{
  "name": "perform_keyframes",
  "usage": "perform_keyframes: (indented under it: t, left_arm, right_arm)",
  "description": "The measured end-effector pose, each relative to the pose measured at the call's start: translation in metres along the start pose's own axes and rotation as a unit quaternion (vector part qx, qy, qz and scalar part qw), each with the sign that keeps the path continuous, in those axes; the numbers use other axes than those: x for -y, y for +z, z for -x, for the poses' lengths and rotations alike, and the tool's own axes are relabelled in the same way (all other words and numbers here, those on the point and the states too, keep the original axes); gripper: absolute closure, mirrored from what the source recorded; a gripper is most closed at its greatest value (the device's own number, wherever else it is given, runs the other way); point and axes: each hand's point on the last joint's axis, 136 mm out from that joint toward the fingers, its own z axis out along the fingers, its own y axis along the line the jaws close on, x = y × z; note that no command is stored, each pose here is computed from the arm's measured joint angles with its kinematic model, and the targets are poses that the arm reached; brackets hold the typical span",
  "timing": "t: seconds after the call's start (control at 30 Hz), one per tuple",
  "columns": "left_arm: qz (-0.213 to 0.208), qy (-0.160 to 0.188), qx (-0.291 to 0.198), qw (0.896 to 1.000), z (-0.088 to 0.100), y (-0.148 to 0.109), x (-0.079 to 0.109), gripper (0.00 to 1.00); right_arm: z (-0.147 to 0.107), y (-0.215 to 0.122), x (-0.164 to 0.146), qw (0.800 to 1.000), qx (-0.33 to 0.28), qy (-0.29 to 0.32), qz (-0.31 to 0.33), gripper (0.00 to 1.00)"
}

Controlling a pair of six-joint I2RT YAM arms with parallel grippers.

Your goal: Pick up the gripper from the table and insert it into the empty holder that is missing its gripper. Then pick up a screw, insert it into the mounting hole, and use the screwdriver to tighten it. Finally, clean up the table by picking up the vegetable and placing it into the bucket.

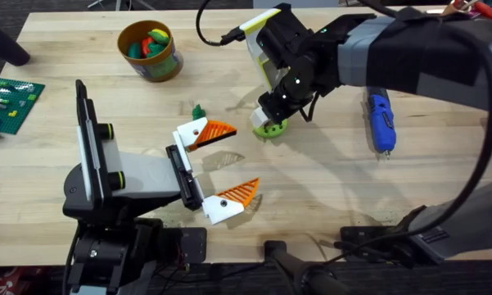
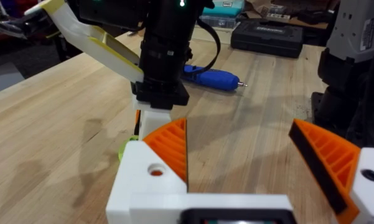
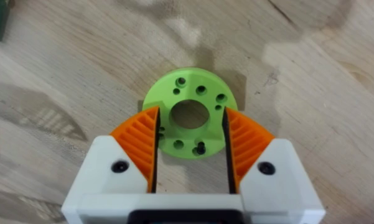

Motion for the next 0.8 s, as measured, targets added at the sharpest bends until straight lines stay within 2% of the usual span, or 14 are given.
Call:
perform_keyframes:
  t: [0.4,0.53,0.67,0.8]
  left_arm:
    - [0.0,0.001,0.001,1.0,0.0,0.0,0.0,0.013]
    - [0.0,0.001,0.001,1.0,0.0,0.0,0.0,0.013]
    - [0.0,0.001,0.001,1.0,0.0,0.0,0.0,0.013]
    - [0.0,0.001,0.001,1.0,0.0,0.0,0.0,0.013]
  right_arm:
    - [-0.001,0.001,0.0,1.0,-0.003,0.0,0.001,0.481]
    - [-0.009,-0.001,0.001,1.0,-0.02,0.0,0.0,0.481]
    - [-0.015,-0.014,0.004,0.999,-0.049,0.003,-0.002,0.481]
    - [-0.003,-0.034,0.008,0.999,-0.046,0.001,-0.003,0.481]
